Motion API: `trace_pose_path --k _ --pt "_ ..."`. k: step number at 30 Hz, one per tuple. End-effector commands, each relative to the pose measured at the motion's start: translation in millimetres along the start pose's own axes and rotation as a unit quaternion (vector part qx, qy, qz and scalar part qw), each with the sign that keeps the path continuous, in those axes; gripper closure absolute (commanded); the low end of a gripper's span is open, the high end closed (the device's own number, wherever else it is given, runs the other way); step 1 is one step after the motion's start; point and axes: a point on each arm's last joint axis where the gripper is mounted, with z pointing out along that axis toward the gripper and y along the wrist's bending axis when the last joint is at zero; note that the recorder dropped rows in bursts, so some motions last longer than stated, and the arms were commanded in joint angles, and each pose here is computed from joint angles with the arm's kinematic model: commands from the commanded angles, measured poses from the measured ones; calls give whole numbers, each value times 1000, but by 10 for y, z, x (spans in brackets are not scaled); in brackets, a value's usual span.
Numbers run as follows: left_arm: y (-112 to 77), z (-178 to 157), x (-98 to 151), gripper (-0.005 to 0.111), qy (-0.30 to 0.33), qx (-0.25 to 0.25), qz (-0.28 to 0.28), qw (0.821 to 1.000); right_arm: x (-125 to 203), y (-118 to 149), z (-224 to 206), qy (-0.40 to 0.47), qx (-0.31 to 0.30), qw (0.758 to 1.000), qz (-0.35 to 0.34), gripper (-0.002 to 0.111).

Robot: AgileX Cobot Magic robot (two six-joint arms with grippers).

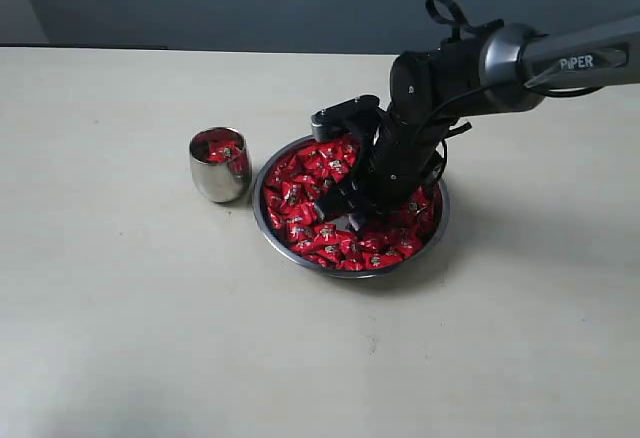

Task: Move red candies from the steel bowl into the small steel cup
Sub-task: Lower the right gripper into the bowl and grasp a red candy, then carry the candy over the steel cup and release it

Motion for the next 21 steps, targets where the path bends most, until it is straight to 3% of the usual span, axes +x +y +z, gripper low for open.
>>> trace_pose_path --k 1,12,16,21 --pt "0 -12 -34 106 -10 2 1 1000 -30 7 -112 -18 5 1000 -8 109" --pt "0 -12 -34 106 -10 2 1 1000 -91 139 -844 -87 -13 996 -1 109" --pt "0 -12 -34 106 -10 2 1 1000 -262 372 -1011 -132 -45 990 -18 109" --pt "0 -12 -34 106 -10 2 1 1000 -740 769 -923 -178 -71 979 -70 109"
